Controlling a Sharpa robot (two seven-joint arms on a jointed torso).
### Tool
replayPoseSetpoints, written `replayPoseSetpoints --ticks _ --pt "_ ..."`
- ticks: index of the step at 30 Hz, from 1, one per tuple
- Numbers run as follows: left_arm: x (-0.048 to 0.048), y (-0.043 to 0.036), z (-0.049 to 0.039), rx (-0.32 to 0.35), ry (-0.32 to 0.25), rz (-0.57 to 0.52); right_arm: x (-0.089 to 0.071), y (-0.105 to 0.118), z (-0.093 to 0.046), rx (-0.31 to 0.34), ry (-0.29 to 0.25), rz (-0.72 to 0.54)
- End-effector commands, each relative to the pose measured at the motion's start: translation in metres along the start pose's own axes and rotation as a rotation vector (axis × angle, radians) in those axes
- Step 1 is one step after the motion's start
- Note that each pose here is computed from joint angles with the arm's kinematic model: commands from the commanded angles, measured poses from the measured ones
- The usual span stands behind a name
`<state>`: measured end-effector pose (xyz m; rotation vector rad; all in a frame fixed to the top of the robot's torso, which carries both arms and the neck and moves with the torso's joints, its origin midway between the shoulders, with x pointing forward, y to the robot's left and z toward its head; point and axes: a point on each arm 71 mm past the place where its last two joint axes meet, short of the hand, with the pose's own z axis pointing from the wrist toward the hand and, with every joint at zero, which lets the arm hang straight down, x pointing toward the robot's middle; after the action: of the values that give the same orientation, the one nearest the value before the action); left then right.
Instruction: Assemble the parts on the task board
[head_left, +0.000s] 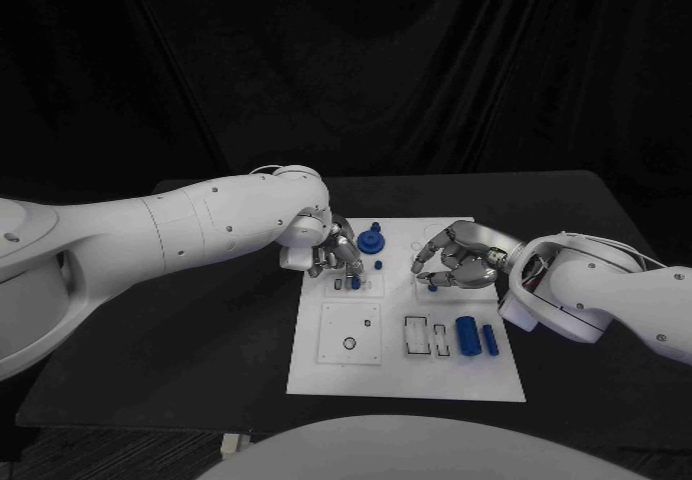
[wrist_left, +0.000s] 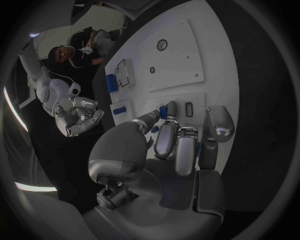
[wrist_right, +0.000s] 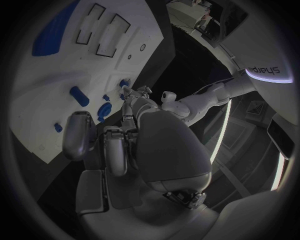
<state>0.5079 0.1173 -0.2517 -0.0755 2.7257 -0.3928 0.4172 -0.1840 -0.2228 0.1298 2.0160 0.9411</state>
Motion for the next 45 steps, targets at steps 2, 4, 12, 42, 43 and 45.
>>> replayPoseSetpoints --ticks 2,4,12,42,43,45 --pt "0.0017 -0.0031 0.0011 0.014 0.008 -0.004 0.0019 -0.0018 -0.0001 0.015 0.011 0.000" --pt "0.0017 -0.0032 0.0013 0.014 0.008 -0.004 0.0020 -0.0020 -0.0001 0.015 0.011 0.000" --pt "0.0019 -0.0040 0.0020 0.013 0.010 -0.003 0.0025 -0.0023 0.0000 0.015 0.013 0.000" --pt "0.0009 0.0025 0.0025 -0.006 -0.005 0.021 0.0041 -0.0037 0.0003 0.022 0.028 0.000" --pt "0.0010 0.0025 0.0026 -0.006 -0.005 0.021 0.0041 -0.0038 0.0002 0.022 0.029 -0.001" --pt "0.0012 0.0025 0.0026 -0.006 -0.003 0.022 0.0041 -0.0040 0.0002 0.023 0.030 -0.001"
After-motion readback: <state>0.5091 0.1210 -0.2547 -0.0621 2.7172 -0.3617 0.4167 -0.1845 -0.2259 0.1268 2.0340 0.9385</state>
